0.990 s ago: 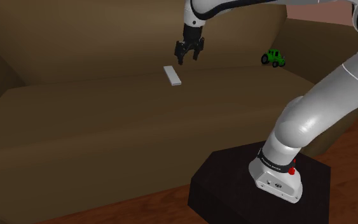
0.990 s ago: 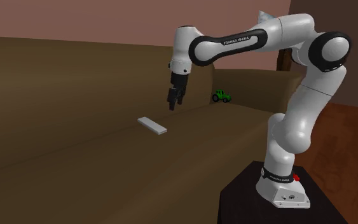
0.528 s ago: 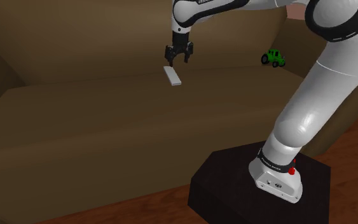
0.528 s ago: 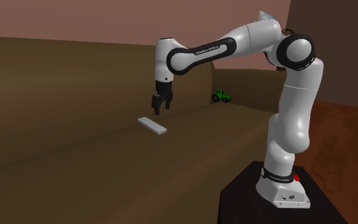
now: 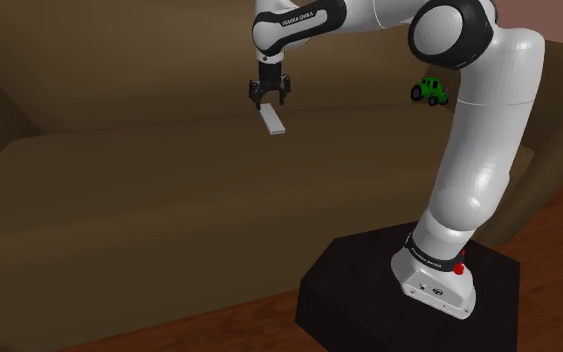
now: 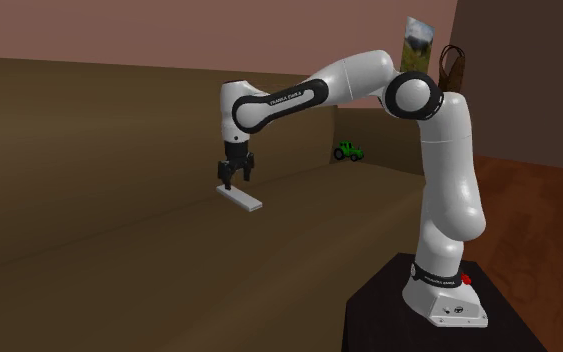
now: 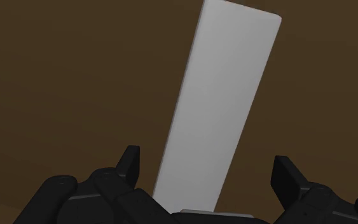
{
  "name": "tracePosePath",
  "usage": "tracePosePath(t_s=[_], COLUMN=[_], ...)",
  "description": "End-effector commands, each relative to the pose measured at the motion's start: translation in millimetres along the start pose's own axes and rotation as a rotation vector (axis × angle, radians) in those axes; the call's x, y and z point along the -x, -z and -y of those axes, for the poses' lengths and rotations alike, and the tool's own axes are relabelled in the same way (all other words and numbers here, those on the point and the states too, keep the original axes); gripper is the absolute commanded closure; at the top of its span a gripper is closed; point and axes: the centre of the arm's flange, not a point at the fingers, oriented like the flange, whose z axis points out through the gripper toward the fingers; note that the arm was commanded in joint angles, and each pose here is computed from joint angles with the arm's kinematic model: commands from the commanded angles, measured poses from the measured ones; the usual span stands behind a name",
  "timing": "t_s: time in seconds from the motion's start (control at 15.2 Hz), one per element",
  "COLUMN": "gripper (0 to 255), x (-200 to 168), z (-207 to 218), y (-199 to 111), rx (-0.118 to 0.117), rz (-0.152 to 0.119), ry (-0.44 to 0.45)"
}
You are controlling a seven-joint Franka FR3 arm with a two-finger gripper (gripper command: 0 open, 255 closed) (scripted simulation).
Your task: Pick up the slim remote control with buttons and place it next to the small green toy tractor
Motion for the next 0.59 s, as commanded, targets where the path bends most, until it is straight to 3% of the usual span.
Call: tracePosePath(t_s=[0.0, 0.53], gripper=[0, 0], x=[-6.6, -6.5], z=[-0.9, -1.0], y=[-8.5, -43.2], rx=[0.001, 0.001], rz=[0.003, 0.003], ry=[-0.008, -0.008])
